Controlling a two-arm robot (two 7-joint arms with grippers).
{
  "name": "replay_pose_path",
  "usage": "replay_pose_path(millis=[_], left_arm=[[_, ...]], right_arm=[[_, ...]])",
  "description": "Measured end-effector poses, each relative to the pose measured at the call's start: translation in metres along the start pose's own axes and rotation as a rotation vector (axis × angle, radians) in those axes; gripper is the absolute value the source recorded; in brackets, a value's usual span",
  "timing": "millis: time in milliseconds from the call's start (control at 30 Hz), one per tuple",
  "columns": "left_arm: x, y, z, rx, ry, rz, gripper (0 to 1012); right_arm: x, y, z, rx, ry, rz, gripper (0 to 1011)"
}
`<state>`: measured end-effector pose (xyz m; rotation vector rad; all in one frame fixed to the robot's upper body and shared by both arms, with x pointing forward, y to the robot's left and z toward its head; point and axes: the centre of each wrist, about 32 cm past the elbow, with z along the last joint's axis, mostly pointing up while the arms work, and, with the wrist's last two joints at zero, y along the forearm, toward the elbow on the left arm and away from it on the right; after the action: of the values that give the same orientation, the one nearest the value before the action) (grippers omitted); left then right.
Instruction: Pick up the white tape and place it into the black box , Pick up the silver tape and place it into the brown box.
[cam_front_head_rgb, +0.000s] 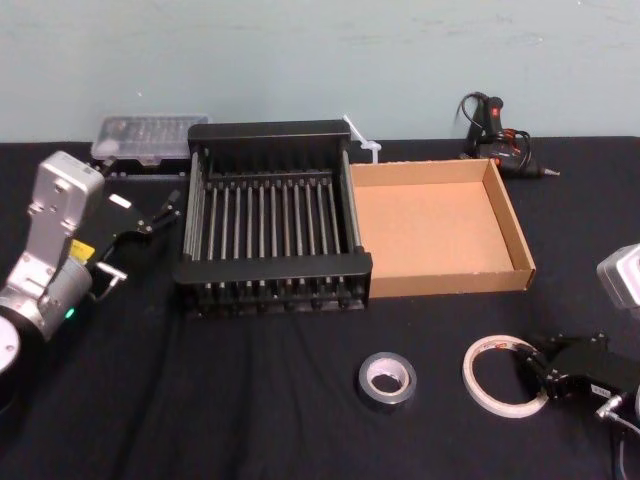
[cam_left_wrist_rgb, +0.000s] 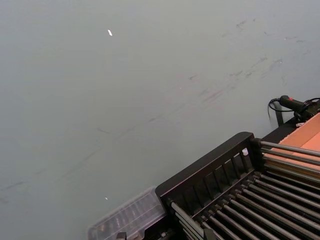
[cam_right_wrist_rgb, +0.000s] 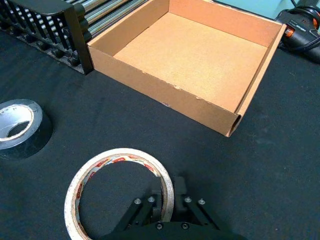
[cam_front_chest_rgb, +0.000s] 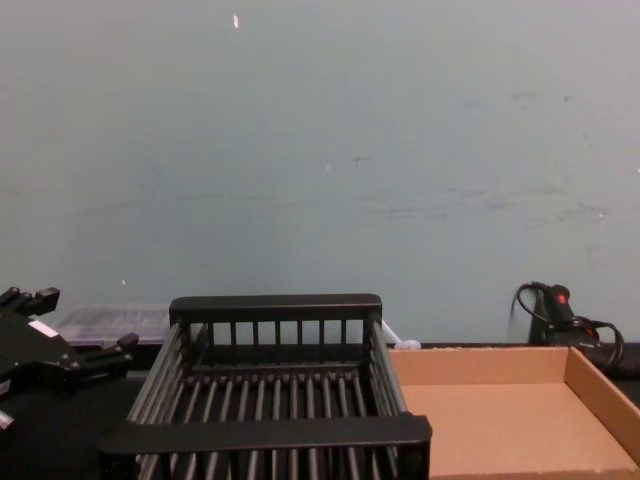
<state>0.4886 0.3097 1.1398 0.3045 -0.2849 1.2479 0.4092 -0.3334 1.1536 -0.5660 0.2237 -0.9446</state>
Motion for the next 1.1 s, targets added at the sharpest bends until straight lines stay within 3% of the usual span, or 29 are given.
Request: replay_pose_path(millis=[100, 167, 767, 1100], left_arm=[[0.0, 0.0, 0.0, 0.0, 0.0, 0.0, 1001], [0.0, 0.0, 0.0, 0.0, 0.0, 0.0, 1001], [0.0, 0.0, 0.0, 0.0, 0.0, 0.0, 1001], [0.0, 0.0, 0.0, 0.0, 0.0, 0.0, 1001]], right_arm=[[0.0, 0.0, 0.0, 0.0, 0.0, 0.0, 112], [0.0, 0.0, 0.0, 0.0, 0.0, 0.0, 93], [0.0, -0.0003, -0.0004, 0.005, -0.002, 0.001, 91], [0.0032, -0.0056, 0.0064, 0.06, 0.002, 0.002, 91]])
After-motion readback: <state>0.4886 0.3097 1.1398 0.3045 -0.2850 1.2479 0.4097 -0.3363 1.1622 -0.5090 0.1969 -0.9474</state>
